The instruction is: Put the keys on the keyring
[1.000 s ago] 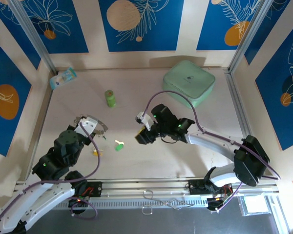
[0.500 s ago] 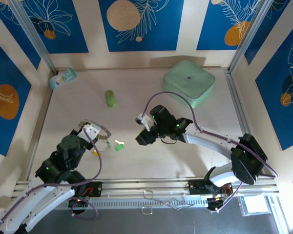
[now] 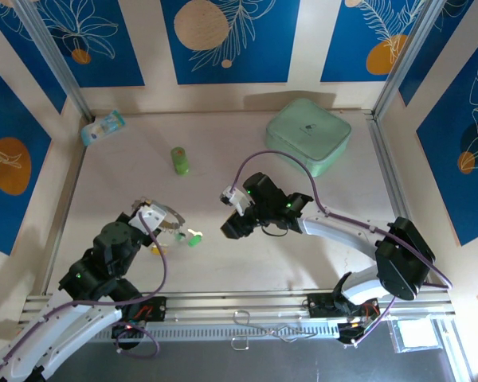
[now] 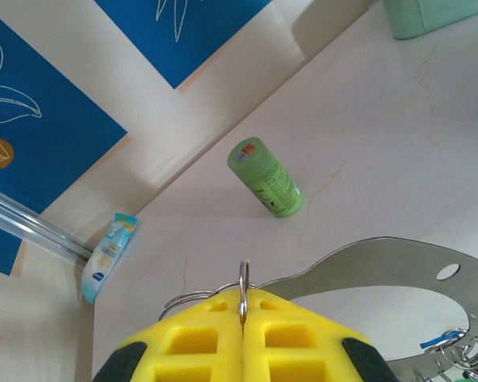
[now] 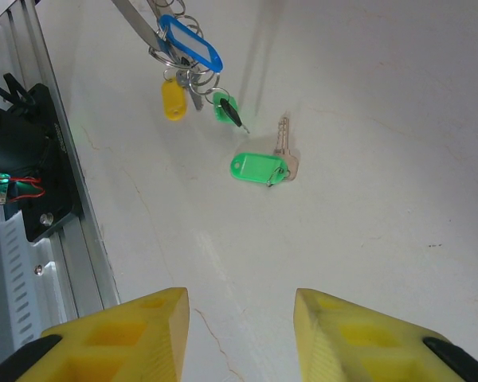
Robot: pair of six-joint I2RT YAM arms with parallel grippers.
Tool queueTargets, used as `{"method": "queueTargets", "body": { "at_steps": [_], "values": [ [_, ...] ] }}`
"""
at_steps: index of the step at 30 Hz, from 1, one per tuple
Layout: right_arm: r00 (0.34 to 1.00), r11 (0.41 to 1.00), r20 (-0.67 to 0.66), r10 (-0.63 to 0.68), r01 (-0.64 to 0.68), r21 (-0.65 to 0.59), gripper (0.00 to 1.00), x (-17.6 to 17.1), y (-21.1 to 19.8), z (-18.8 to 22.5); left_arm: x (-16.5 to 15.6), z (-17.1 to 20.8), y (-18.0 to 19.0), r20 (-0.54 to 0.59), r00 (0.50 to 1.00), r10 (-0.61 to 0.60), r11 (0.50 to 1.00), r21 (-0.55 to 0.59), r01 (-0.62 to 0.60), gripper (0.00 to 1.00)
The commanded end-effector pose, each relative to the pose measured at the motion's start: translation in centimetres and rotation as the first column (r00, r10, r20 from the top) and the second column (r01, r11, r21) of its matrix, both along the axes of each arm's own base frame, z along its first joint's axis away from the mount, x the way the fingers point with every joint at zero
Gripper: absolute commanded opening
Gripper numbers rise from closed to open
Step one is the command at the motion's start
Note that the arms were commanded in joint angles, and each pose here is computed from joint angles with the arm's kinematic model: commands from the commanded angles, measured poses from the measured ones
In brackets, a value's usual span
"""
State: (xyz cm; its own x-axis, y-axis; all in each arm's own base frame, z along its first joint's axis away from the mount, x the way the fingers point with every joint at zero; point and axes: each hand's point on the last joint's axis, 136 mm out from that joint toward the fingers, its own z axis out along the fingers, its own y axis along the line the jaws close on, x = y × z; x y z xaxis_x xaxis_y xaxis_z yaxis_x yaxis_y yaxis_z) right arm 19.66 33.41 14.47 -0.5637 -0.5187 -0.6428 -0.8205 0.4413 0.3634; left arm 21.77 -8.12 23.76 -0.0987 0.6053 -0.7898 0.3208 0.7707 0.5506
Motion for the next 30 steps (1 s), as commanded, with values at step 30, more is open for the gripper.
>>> {"method": "queueTargets", "body": {
  "at_steps": [30],
  "values": [
    [0.997,0.997,0.012,0.07,-0.07,-0.024,0.44,-0.3,2.3,-0.2,-0.6,2.2,0.4,0.036,0.999,-0.021,1.0,0.009,0.021,0.0]
  ]
}}
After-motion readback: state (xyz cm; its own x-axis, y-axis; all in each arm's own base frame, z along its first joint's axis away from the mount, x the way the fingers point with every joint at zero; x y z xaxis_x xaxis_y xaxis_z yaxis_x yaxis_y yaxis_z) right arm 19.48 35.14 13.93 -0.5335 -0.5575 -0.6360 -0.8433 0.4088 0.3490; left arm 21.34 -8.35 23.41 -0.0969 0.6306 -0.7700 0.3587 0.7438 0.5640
